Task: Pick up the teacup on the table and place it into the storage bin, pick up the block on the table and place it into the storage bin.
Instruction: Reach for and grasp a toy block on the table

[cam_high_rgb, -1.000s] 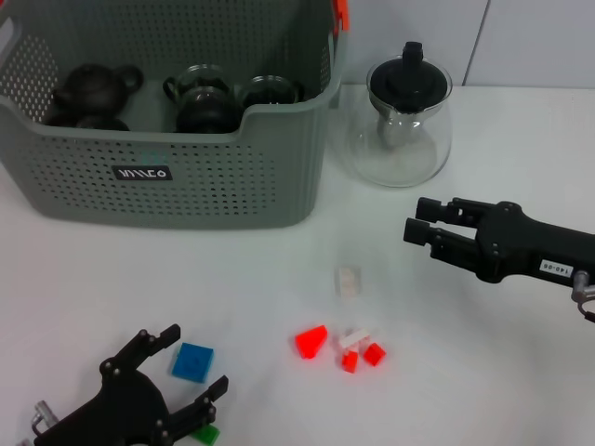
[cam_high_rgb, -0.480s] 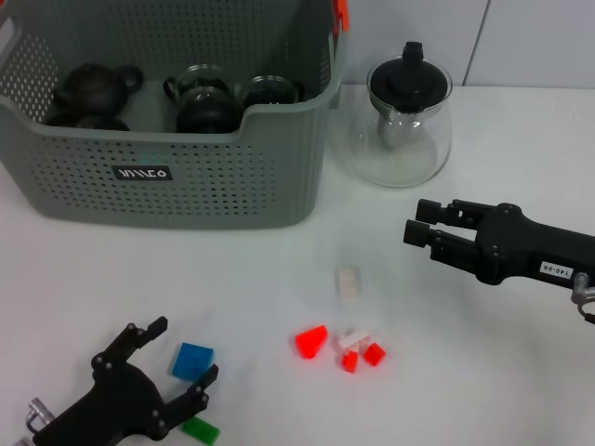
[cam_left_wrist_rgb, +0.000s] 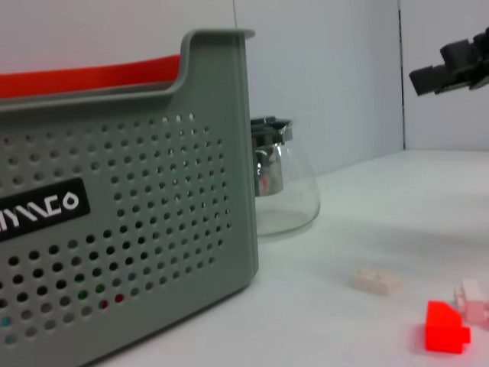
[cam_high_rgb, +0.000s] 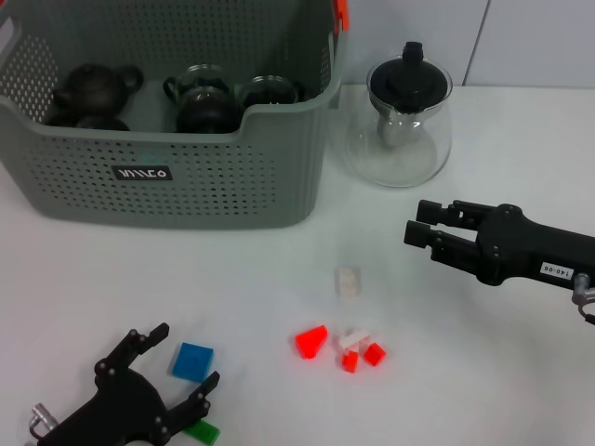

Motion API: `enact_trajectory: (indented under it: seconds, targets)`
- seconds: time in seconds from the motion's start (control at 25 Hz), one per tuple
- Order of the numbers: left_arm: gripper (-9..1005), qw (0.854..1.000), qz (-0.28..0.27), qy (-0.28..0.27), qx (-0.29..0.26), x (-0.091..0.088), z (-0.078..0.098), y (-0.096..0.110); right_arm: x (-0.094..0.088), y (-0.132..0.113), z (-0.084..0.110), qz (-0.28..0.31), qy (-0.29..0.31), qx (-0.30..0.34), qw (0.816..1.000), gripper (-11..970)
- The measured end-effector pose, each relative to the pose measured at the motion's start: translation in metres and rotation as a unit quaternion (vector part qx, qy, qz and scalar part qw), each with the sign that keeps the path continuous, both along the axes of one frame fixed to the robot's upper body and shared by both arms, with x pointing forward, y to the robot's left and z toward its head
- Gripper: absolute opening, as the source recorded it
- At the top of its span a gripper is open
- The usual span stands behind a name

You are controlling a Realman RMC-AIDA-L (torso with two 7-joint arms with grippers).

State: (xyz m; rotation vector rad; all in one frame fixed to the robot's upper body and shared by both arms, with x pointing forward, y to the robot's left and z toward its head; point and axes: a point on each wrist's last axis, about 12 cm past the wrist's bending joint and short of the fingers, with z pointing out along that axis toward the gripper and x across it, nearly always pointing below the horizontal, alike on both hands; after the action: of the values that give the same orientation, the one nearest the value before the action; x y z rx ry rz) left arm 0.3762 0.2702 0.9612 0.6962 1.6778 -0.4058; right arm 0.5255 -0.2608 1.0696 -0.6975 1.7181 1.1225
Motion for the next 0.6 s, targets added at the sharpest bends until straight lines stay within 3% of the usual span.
enact_trajectory:
  seconds: [0.6]
  targets:
    - [865, 0.999, 0.032, 0.003, 0.009, -0.002, -0.001, 0.011, 0.0, 0.0, 0.0, 0.0, 0.0, 0.0, 1.0, 508]
